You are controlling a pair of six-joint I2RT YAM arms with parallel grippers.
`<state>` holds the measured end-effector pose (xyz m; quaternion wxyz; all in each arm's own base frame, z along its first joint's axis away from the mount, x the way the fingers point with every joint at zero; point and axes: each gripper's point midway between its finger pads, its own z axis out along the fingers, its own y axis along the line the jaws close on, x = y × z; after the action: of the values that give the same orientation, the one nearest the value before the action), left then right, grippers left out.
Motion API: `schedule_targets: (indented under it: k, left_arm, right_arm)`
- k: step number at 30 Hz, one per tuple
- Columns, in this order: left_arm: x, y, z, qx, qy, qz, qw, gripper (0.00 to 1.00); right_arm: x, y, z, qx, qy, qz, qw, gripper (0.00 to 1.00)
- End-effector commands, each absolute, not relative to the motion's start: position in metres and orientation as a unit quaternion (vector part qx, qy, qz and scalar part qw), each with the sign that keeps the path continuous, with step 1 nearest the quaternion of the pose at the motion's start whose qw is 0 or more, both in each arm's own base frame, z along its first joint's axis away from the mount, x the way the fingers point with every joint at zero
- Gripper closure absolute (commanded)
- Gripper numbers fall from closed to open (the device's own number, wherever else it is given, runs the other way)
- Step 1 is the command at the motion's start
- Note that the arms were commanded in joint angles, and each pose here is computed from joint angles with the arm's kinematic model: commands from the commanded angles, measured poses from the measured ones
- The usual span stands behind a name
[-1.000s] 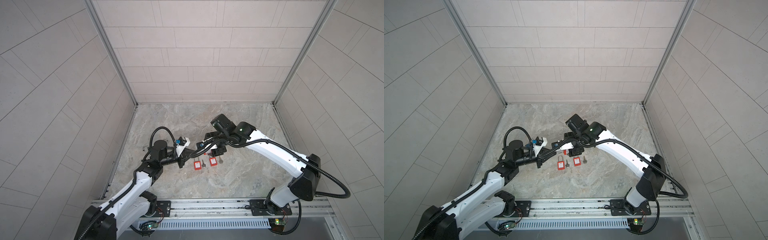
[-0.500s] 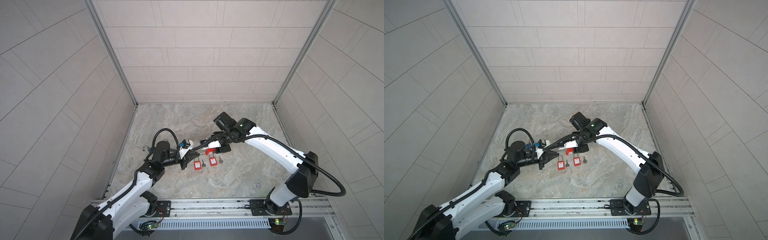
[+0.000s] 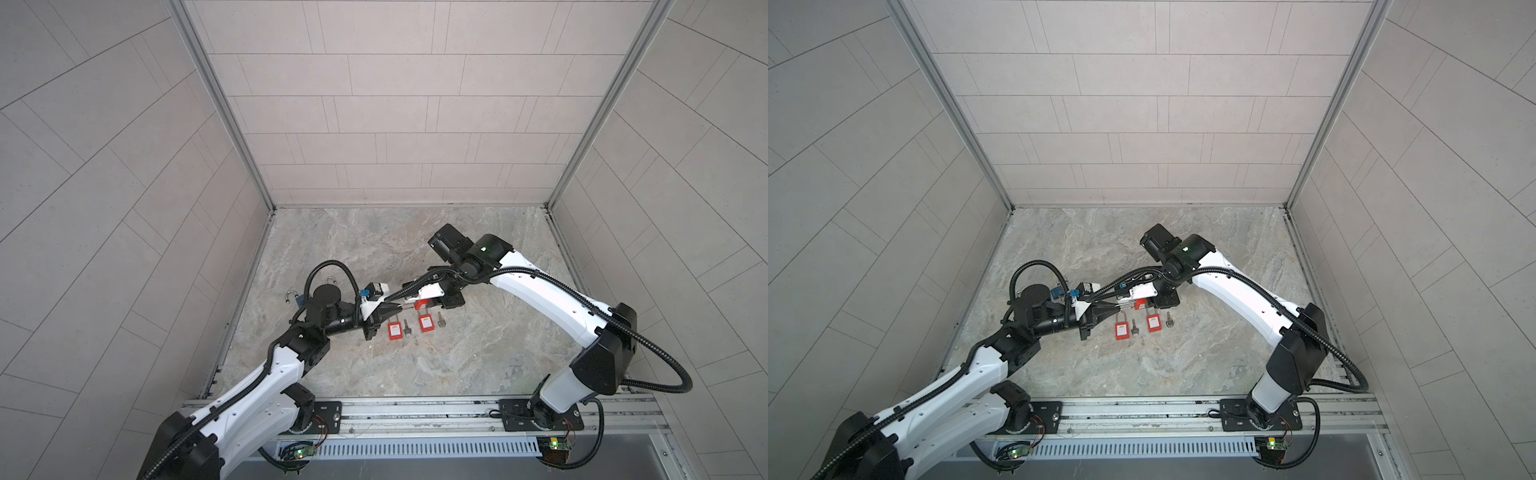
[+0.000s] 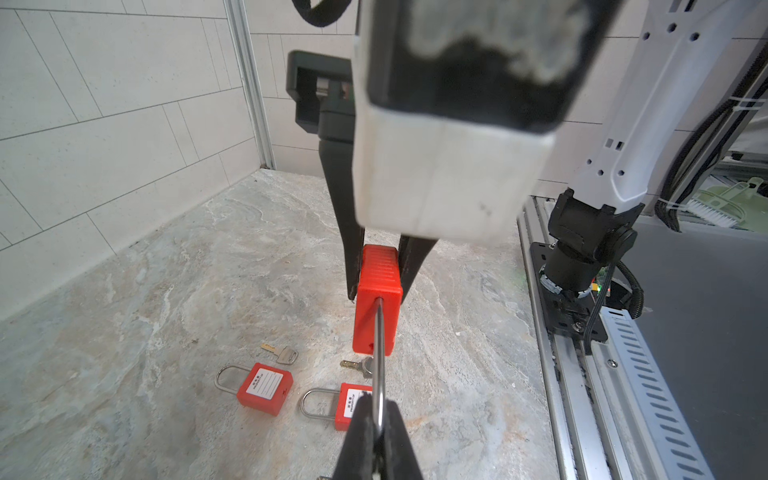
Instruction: Lock with the key
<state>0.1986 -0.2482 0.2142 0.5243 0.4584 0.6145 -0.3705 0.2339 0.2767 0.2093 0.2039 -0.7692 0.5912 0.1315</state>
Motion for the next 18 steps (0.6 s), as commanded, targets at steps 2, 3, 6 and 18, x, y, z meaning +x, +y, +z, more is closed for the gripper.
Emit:
schedule_targets:
  k: [2, 3, 6, 18]
  left_arm:
    - [0.199, -0.254, 0.240, 0.472, 0.570, -0.360, 0.568, 1.00]
    - [0.199, -0.255, 0.239, 0.473, 0.569, -0.360, 0.568, 1.00]
    - [0.198, -0.257, 0.241, 0.475, 0.564, -0.362, 0.570, 1.00]
    - [0.192, -0.265, 0.228, 0.513, 0.541, -0.326, 0.581, 1.00]
  right_arm:
    - [0.216, 0.274, 0.224, -0.772, 0.582, 0.162, 0.195, 0.78]
    - [0.214, 0.274, 0.223, -0.772, 0.583, 0.167, 0.189, 0.79]
    - [0.210, 0.275, 0.226, -0.775, 0.578, 0.176, 0.187, 0.79]
    - [0.205, 0.281, 0.241, -0.766, 0.574, 0.201, 0.205, 0.79]
